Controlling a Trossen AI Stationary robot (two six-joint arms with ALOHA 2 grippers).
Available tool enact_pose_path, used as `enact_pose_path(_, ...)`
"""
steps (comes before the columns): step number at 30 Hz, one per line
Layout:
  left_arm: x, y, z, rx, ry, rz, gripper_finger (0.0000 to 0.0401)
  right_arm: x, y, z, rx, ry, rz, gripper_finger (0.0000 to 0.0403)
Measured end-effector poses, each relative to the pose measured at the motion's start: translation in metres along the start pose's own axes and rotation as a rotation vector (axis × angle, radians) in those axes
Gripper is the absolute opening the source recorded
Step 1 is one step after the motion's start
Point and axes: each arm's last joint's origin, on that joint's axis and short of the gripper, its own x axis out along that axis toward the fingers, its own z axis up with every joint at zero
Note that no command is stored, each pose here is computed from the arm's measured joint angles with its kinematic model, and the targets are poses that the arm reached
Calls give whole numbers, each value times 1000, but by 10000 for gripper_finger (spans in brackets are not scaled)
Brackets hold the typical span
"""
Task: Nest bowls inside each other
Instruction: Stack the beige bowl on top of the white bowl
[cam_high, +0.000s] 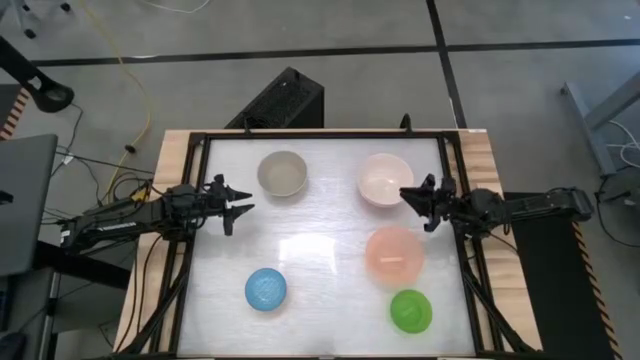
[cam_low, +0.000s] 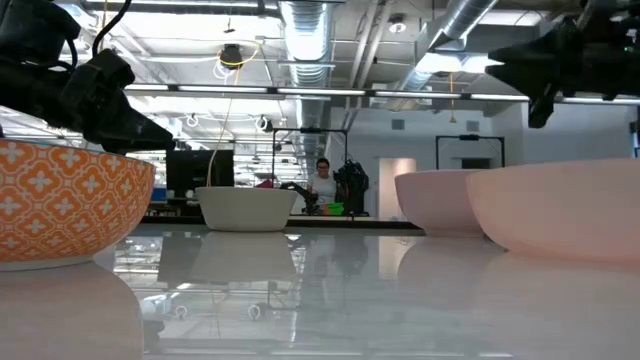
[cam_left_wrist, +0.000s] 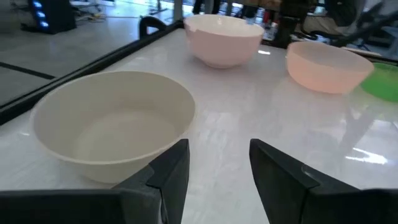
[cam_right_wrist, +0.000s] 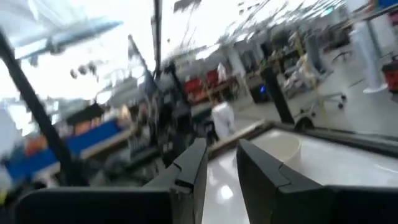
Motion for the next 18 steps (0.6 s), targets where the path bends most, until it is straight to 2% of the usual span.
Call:
enact_pose_path(2, 0, 0, 0, -14, -4, 15, 158, 2, 1, 5, 55, -5, 3, 108)
enact_pose_path(4, 0, 1, 0, -33, -6, 22, 158, 4, 6, 11, 76, 23, 64, 108)
enact_pose_path(6, 0, 1, 1, -47, -8, 23, 158, 8, 13, 17, 120, 80, 127, 108)
enact_pose_path(8, 0, 1, 1, -49, -14, 22, 158, 14, 20, 21, 149, 165, 128, 108)
enact_pose_path(18, 0, 0, 5, -44, -59, 18, 158, 55, 60, 35, 109, 750, -188, 107)
